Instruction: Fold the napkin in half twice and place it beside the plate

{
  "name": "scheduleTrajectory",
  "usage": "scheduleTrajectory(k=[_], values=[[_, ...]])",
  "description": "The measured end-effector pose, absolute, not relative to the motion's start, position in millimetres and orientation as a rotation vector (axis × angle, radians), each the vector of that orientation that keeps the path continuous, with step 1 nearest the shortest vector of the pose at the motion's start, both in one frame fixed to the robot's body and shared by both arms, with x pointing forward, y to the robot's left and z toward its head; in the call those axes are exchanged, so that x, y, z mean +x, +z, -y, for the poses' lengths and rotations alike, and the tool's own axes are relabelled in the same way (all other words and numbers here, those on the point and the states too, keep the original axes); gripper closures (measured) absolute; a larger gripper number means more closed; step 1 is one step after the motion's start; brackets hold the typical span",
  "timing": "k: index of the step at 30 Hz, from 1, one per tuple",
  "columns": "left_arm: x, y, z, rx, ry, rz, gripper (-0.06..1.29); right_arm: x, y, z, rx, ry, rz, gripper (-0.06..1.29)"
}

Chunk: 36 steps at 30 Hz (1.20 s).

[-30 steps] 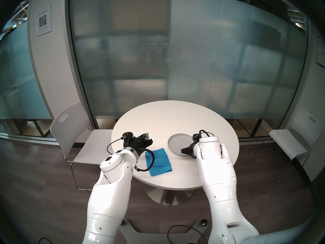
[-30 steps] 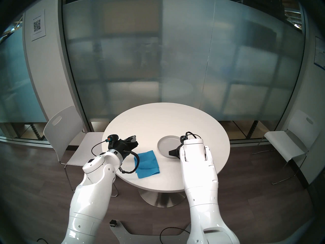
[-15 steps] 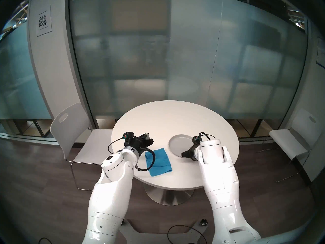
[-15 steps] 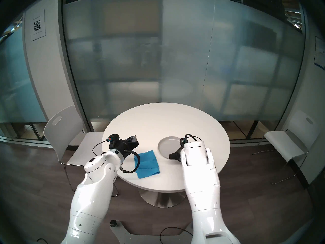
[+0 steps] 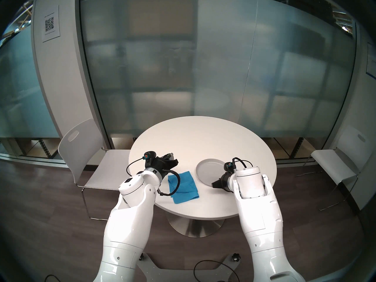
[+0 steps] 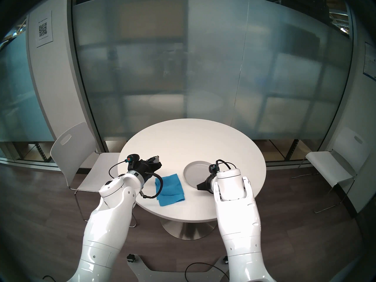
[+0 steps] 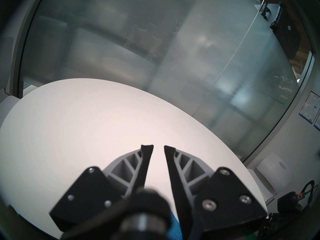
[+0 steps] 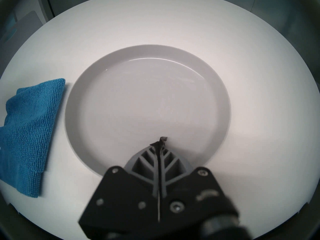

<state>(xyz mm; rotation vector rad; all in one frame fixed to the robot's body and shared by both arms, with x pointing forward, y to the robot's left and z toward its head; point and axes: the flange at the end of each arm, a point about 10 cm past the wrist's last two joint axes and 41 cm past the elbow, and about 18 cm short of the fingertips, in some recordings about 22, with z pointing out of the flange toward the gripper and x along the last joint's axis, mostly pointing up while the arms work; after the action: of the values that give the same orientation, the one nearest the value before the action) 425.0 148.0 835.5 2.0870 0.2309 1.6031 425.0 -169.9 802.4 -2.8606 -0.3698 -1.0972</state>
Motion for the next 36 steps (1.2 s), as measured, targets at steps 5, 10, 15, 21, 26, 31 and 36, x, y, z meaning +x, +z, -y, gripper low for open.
scheduleTrajectory(k=[5,10,15,21,26,31,36], values=[[427.5,835.3,-147.8,2.086,1.601,-0.228,0.84,414.3,802.2,171.2,-2.852,-1.092,0.397,1.23],[429.3,835.7,-147.4,2.083,1.601,-0.225,0.84,404.4,802.5,172.7,-2.847,-1.089,0.417,1.23],[430.5,836.3,-147.1,2.080,1.601,-0.222,0.84,393.4,802.9,174.1,-2.843,-1.086,0.435,1.23],[430.8,836.7,-146.8,2.077,1.601,-0.219,0.84,380.0,804.3,175.1,-2.837,-1.083,0.455,1.24],[430.7,837.4,-146.5,2.073,1.601,-0.216,0.84,371.9,807.3,175.3,-2.833,-1.090,0.465,1.24],[429.9,838.0,-146.3,2.070,1.602,-0.214,0.79,368.6,818.3,175.6,-2.818,-1.131,0.467,1.24],[427.6,839.0,-147.1,2.066,1.605,-0.213,0.79,369.8,849.0,180.5,-2.771,-1.249,0.442,1.24]])
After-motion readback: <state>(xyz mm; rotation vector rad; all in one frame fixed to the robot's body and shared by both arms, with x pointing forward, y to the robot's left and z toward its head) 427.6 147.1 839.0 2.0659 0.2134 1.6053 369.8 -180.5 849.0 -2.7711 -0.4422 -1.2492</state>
